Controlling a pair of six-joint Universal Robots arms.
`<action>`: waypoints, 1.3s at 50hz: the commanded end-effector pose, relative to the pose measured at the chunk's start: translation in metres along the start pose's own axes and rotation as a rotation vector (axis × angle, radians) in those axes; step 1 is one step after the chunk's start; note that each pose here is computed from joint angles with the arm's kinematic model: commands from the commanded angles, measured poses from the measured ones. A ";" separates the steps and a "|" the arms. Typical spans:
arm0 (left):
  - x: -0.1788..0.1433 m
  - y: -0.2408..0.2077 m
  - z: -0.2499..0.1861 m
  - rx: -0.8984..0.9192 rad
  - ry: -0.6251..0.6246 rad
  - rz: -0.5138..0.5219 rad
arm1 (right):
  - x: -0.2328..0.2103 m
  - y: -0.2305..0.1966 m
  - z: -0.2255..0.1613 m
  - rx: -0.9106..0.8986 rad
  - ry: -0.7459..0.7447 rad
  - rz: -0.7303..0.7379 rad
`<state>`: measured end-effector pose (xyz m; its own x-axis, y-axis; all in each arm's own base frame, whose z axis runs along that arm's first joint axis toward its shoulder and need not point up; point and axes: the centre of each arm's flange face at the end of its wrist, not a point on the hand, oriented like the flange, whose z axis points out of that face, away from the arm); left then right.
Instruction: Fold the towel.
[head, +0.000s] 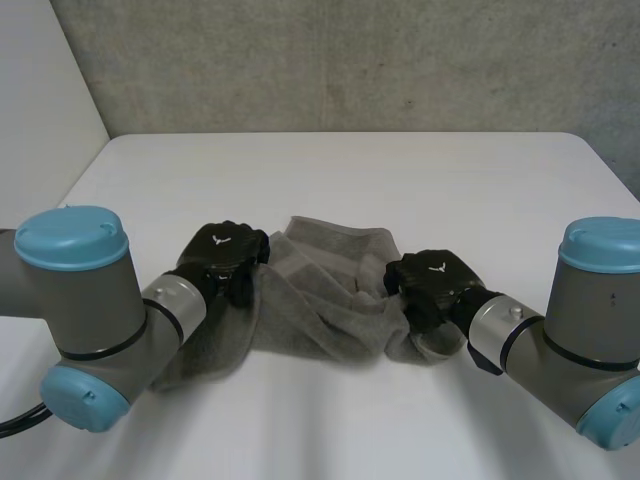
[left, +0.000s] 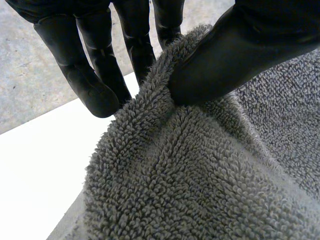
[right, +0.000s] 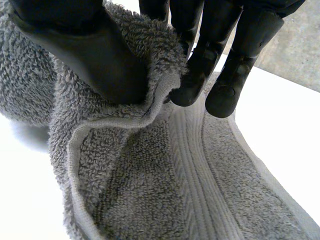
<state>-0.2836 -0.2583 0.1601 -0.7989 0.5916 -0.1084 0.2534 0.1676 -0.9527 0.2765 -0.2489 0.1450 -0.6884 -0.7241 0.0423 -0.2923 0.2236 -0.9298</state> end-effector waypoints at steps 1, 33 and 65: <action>-0.002 0.000 0.000 -0.001 -0.006 -0.002 | -0.001 0.000 0.000 -0.002 -0.002 0.005; -0.025 -0.017 0.063 0.053 -0.082 0.067 | 0.060 -0.042 0.063 0.140 0.160 -0.048; -0.028 -0.076 0.015 0.087 -0.199 0.102 | 0.059 -0.089 0.030 0.111 0.192 -0.039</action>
<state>-0.2965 -0.3225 0.2180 -0.8712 0.4234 -0.2486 0.2870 0.0283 -0.9575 0.2903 -0.3515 0.1960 -0.8003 -0.5812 0.1472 -0.2483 0.0978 -0.9637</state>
